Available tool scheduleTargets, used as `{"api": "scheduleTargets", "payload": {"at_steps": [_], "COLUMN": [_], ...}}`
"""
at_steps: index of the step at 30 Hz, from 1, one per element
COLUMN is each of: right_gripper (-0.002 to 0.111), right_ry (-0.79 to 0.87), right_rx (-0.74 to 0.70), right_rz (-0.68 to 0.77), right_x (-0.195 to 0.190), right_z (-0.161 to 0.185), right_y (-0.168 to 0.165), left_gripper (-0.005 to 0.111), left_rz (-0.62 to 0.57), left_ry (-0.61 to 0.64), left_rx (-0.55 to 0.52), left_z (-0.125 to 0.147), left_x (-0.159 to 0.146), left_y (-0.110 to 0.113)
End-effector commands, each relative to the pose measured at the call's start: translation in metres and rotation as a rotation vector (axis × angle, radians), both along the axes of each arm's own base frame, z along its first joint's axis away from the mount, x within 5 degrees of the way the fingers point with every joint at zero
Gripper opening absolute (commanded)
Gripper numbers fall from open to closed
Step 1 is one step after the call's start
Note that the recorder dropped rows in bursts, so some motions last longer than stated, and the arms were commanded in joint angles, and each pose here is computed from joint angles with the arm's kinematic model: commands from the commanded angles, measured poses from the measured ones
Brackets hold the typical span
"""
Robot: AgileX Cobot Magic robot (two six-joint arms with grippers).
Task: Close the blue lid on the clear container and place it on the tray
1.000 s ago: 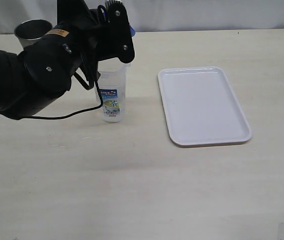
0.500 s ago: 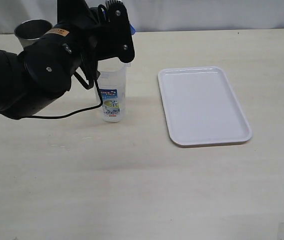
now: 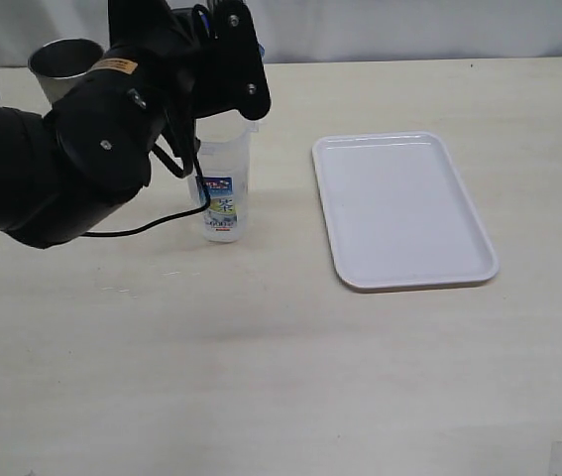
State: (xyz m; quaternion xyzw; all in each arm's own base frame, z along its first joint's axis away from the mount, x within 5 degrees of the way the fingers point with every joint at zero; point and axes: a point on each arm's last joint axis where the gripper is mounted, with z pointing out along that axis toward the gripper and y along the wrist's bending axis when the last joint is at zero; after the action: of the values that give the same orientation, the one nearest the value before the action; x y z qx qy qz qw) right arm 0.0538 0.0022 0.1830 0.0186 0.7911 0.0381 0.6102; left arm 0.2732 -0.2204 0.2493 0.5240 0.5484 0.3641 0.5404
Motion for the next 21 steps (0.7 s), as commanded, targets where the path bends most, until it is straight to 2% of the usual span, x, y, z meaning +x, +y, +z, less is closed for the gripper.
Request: {"api": "scheduleTargets", "payload": {"at_steps": [1, 18, 21], "right_gripper": [0.005, 0.005, 0.005], "right_ry": [-0.001, -0.001, -0.001], "right_rx": [0.006, 0.006, 0.006], "right_rz": [-0.001, -0.001, -0.001], "right_x": [0.000, 0.000, 0.000], "right_z": [-0.001, -0.001, -0.001], "right_y": [0.000, 0.000, 0.000], "left_gripper": [0.000, 0.000, 0.000], "left_rz": [0.003, 0.066, 0.090], "left_ry": [-0.016, 0.024, 0.004], "left_rx": [0.019, -0.025, 0.002], "left_z": [0.002, -0.001, -0.004], "left_x": [-0.004, -0.004, -0.006], "left_y": [-0.001, 0.004, 0.009]}}
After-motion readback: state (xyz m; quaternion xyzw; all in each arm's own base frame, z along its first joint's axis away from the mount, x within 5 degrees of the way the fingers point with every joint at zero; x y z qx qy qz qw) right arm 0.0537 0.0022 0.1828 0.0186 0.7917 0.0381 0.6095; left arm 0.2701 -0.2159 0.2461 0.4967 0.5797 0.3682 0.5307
